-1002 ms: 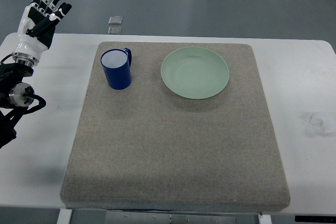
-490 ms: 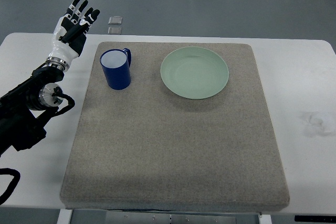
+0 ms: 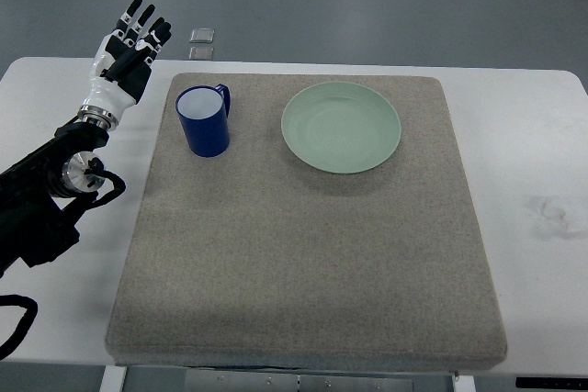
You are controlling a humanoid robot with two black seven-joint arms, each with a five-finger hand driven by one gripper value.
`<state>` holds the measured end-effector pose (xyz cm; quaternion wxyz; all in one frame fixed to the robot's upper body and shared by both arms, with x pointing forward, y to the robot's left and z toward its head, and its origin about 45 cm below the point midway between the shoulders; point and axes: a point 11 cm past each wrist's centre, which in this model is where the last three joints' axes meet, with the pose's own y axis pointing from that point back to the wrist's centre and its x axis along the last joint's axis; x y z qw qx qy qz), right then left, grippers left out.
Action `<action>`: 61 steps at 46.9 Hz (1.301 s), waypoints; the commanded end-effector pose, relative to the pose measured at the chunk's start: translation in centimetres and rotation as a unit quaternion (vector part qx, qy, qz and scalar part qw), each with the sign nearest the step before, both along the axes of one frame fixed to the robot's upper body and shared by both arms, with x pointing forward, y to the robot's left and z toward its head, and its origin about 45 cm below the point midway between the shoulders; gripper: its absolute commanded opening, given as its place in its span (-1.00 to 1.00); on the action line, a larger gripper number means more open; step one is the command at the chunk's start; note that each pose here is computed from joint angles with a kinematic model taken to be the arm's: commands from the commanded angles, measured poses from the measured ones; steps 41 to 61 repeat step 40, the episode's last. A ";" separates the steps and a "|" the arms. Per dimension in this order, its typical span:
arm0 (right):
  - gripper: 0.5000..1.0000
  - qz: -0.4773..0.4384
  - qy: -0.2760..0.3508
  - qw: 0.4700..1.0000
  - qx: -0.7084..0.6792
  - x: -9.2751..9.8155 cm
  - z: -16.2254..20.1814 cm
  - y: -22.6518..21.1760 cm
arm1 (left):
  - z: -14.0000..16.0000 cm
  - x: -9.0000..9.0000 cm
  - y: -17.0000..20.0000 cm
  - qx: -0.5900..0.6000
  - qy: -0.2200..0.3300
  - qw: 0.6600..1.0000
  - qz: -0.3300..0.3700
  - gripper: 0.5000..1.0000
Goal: Place cup left of plate with left hand
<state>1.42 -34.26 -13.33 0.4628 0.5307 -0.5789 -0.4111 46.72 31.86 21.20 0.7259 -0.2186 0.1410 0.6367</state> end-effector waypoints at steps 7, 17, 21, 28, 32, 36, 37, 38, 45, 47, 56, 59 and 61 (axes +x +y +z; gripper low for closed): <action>0.73 -0.001 -0.001 1.000 0.000 0.0 0.0 0.0 | 0.2 0.1 -0.1 0.000 -0.002 1.000 -0.002 0.98; 0.73 0.000 -0.001 1.000 0.000 0.0 0.0 0.0 | 0.7 0.4 -0.3 0.001 -0.007 1.000 -0.002 0.97; 0.73 -0.001 -0.001 1.000 0.000 0.0 0.0 0.0 | 1.2 0.7 -0.5 0.001 -0.012 1.000 -0.004 0.98; 0.73 0.000 0.000 1.000 0.000 0.0 0.0 0.0 | 1.0 0.8 -1.7 -0.007 -0.010 1.000 -0.010 0.97; 0.73 0.000 -0.001 1.000 0.000 0.0 0.0 0.0 | 0.9 0.8 -2.0 -0.008 -0.009 1.000 -0.013 0.98; 0.73 -0.003 0.000 1.000 0.004 0.0 0.0 0.1 | 0.7 0.7 -2.4 -0.011 -0.008 1.000 -0.015 0.98; 0.73 -0.002 -0.001 1.000 0.005 0.0 0.0 0.1 | 0.7 0.7 -2.4 -0.011 -0.008 1.000 -0.015 0.98; 0.73 -0.002 0.000 1.000 0.005 0.0 0.0 0.1 | 0.6 0.7 -2.5 -0.012 -0.007 1.000 -0.016 0.98; 0.73 0.000 0.001 1.000 0.006 0.0 0.0 0.2 | 0.6 0.7 -2.6 -0.013 -0.007 1.000 -0.017 0.98; 0.73 0.000 0.001 1.000 0.006 0.0 0.0 0.2 | 0.6 0.7 -2.6 -0.013 -0.007 1.000 -0.017 0.98; 0.73 0.000 0.001 1.000 0.006 0.0 0.0 0.2 | 0.6 0.7 -2.6 -0.013 -0.007 1.000 -0.017 0.98; 0.73 0.000 0.001 1.000 0.006 0.0 0.0 0.2 | 0.6 0.7 -2.6 -0.013 -0.007 1.000 -0.017 0.98; 0.73 0.000 0.001 1.000 0.006 0.0 0.0 0.2 | 0.6 0.7 -2.6 -0.013 -0.007 1.000 -0.017 0.98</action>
